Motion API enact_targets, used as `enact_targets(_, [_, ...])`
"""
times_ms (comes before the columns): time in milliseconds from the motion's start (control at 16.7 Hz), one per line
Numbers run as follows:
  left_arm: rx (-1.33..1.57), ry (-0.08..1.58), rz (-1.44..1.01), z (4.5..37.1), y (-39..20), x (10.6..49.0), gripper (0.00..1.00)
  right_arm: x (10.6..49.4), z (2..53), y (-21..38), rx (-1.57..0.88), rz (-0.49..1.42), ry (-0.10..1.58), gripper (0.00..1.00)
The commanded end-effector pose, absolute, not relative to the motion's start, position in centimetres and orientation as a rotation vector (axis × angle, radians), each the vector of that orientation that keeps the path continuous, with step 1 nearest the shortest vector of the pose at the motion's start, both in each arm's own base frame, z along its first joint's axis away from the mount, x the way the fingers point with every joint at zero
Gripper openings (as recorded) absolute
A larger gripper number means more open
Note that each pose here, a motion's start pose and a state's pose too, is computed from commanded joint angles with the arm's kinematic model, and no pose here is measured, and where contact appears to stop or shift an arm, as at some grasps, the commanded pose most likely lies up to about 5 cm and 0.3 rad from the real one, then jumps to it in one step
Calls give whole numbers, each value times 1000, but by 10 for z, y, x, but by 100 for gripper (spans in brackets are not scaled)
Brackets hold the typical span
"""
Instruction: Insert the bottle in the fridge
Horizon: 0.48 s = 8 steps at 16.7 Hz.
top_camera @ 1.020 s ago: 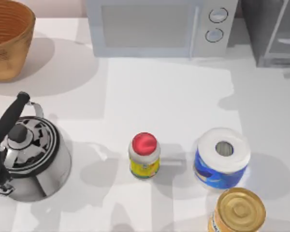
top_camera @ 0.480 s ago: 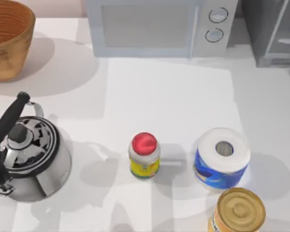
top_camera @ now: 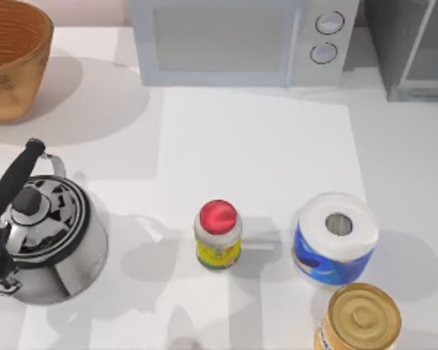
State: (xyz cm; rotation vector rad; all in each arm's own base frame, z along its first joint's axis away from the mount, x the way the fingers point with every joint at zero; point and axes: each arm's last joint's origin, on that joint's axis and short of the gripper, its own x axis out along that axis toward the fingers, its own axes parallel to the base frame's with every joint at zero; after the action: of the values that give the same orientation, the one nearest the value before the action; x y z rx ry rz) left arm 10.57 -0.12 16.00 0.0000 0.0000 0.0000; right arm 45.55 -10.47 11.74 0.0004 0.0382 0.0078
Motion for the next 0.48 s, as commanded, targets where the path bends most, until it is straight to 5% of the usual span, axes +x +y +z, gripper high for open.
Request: enact_targets(480, [0,0,0,160,-1,106,100,504,129,-103,4,4,11,1])
